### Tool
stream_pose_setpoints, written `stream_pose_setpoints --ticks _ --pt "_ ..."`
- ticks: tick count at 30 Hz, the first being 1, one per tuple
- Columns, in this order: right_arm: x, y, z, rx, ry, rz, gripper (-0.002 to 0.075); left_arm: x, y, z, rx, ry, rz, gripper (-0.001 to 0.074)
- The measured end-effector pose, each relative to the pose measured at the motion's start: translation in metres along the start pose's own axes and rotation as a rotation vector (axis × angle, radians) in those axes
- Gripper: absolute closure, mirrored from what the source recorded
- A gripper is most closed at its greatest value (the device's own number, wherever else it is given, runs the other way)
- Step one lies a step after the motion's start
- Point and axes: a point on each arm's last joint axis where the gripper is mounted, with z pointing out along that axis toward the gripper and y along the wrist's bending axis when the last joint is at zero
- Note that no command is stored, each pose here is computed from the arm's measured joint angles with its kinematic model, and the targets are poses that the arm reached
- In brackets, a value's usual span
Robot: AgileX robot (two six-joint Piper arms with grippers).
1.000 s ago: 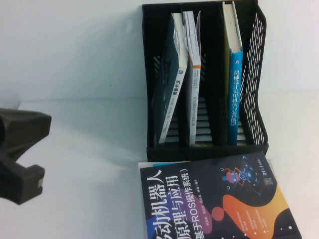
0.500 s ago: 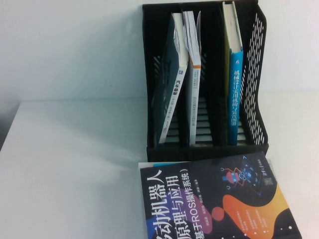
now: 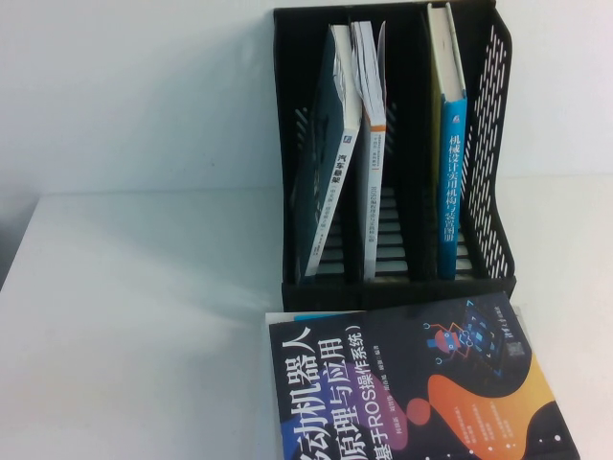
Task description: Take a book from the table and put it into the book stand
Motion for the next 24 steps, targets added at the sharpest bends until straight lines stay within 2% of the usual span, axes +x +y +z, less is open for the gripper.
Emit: stream_pose_setpoints --ticks 7,13,18,24 --pt "0.0 0.0 0.0 0.0 0.0 0.0 0.0729 0.061 0.021 -0.003 -0.162 0.109 -0.036 0.0737" --pt "0.0 0.0 0.0 0.0 0.0 0.0 0.0729 0.089 0.026 -0.002 -0.201 0.259 -0.14 0.0737" --pt "0.0 0.0 0.0 0.001 0.002 0.0 0.0729 0.091 0.024 -0.001 -0.182 0.24 -0.206 0.0737" --pt "0.0 0.0 0.0 0.001 0.002 0.0 0.0729 0.091 0.024 -0.001 -0.177 0.236 -0.227 0.0737"
